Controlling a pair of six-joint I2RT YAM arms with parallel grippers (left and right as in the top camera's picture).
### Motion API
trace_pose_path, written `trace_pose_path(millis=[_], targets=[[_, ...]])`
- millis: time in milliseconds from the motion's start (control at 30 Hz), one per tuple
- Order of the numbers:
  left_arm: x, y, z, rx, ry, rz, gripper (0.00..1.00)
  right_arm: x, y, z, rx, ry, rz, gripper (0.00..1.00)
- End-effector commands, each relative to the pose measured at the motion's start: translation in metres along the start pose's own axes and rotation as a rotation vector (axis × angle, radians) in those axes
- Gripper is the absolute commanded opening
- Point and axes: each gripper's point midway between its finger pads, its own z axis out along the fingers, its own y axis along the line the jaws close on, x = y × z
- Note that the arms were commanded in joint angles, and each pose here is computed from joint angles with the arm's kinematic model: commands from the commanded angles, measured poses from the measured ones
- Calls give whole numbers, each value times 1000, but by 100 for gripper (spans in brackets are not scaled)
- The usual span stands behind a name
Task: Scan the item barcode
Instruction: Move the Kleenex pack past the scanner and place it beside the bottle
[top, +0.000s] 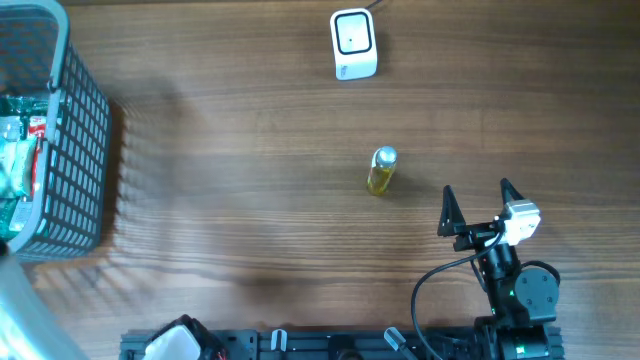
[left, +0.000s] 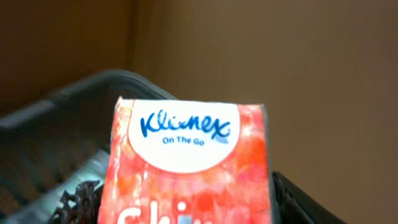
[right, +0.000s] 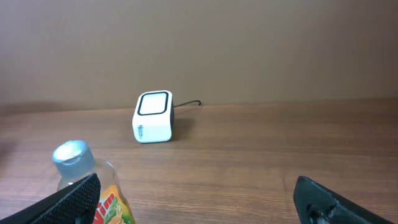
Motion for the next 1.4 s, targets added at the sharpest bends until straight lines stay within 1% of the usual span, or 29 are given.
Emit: trace_pose_path(millis=[0, 133, 167, 200, 267, 333, 433, 467, 633, 667, 733, 867, 933, 1033, 1167, 1300, 1367], targets=[[22, -49, -32, 153, 65, -34, 60, -1, 0, 0, 1, -7, 3, 100], [82, -91, -47, 266, 298, -21, 59, -1, 0, 0, 1, -7, 4, 100], [99, -101, -48, 289, 362, 2, 58, -1, 0, 0, 1, -7, 4, 100], [124, -116, -47, 320, 455, 46, 58, -1, 0, 0, 1, -7, 3, 100], [162, -139, -44, 356, 583, 114, 58, -1, 0, 0, 1, -7, 3, 100], [197, -156, -38, 352, 676, 174, 58, -1, 0, 0, 1, -7, 3, 100], [262, -192, -28, 339, 804, 301, 61, -1, 0, 0, 1, -7, 3, 100], [309, -226, -23, 372, 867, 391, 61, -1, 0, 0, 1, -7, 3, 100], [381, -265, -12, 367, 911, 501, 59, -1, 0, 0, 1, -7, 3, 100], [400, -275, -10, 377, 926, 524, 59, -1, 0, 0, 1, -7, 3, 100], [429, -288, -5, 376, 922, 568, 58, -1, 0, 0, 1, -7, 3, 100], [463, -293, 14, 276, 826, 657, 58, -1, 0, 0, 1, -7, 4, 100], [469, -295, 18, 268, 808, 665, 59, -1, 0, 0, 1, -7, 3, 100], [479, -295, 22, 276, 802, 658, 58, -1, 0, 0, 1, -7, 4, 100], [501, -285, 28, 273, 806, 660, 59, -1, 0, 0, 1, -7, 3, 100], [524, -279, 29, 304, 836, 647, 62, -1, 0, 0, 1, -7, 3, 100], [527, -279, 28, 311, 843, 643, 63, -1, 0, 0, 1, -7, 3, 100]])
